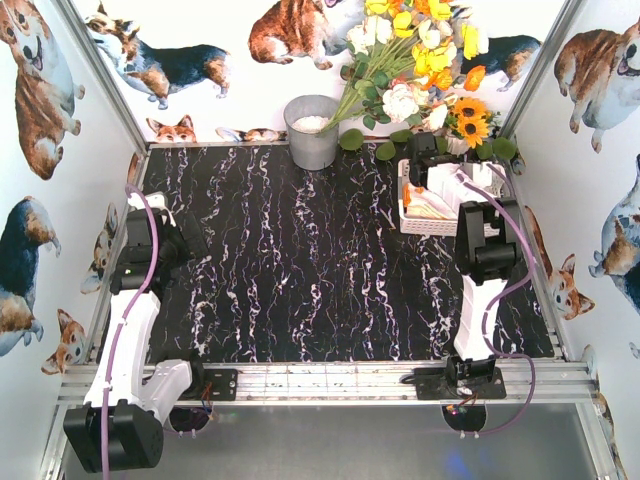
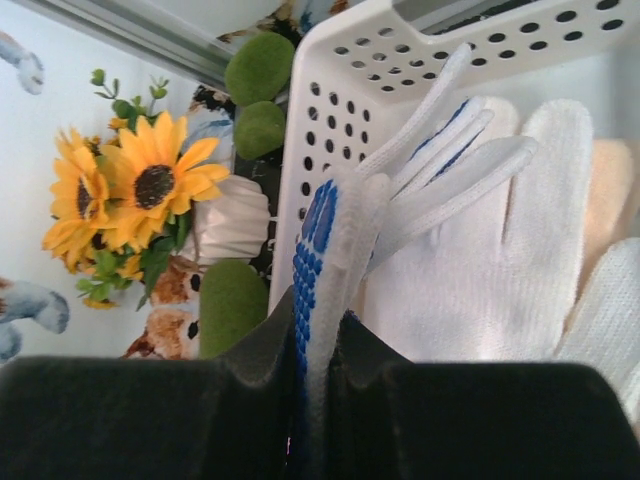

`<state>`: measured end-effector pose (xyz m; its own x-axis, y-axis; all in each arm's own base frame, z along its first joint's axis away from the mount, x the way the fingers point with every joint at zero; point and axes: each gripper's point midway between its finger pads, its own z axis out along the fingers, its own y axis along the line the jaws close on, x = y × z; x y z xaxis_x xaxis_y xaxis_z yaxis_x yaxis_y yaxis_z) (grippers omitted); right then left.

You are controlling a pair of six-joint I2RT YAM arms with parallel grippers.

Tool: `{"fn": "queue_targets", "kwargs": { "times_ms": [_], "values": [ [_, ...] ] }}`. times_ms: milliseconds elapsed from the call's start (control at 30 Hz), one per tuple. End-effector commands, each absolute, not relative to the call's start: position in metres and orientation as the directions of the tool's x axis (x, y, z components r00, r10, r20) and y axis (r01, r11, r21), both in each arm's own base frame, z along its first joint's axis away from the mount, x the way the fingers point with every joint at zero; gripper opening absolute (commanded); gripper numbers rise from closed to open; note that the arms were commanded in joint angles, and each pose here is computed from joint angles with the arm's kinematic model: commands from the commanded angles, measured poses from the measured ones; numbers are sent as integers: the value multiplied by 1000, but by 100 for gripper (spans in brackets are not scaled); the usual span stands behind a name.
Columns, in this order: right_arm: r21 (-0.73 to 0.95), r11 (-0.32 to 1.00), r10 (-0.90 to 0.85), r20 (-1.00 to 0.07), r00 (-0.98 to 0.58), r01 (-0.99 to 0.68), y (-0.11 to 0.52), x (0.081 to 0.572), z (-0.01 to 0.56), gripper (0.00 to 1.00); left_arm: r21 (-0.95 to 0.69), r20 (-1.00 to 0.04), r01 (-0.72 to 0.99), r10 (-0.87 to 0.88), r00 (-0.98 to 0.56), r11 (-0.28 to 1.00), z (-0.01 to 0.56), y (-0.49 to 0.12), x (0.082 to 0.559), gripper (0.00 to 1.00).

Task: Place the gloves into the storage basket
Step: Place the glove in the bin.

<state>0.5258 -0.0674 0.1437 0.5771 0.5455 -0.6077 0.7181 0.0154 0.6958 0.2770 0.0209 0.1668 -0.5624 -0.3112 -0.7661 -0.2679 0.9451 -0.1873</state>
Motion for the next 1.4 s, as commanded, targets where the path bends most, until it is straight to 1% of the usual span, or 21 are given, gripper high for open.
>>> {"fn": "queue_targets", "kwargs": {
  "times_ms": [0, 300, 467, 567, 867, 1133, 1267, 1367],
  "values": [
    [735, -22, 490, -583, 649, 677, -75, 526, 151, 0, -182, -771, -267, -306, -559, 946, 167, 24, 278, 100],
    [734, -49, 514, -563, 647, 677, -69, 529, 136, 0, -188, -771, -261, -307, -559, 947, 167, 22, 277, 100],
    [706, -81, 498, -583, 642, 703, -70, 511, 127, 0, -190, -772, -259, -307, -557, 947, 168, 22, 277, 100],
    [690, -77, 501, -597, 627, 719, -70, 504, 124, 0, -193, -773, -255, -307, -555, 947, 168, 21, 277, 100],
    [658, -65, 536, -611, 582, 751, -67, 486, 122, 30, -200, -774, -247, -308, -553, 948, 169, 19, 277, 100],
    [660, -37, 613, -578, 538, 750, -56, 483, 119, 48, -206, -772, -240, -308, -555, 949, 169, 18, 277, 100],
    [662, 5, 649, -573, 501, 750, -50, 485, 116, 61, -208, -770, -239, -309, -558, 949, 168, 17, 277, 100],
    [671, 36, 685, -556, 471, 740, -42, 489, 113, 65, -207, -771, -237, -308, -558, 949, 168, 17, 277, 100]
  ]
}}
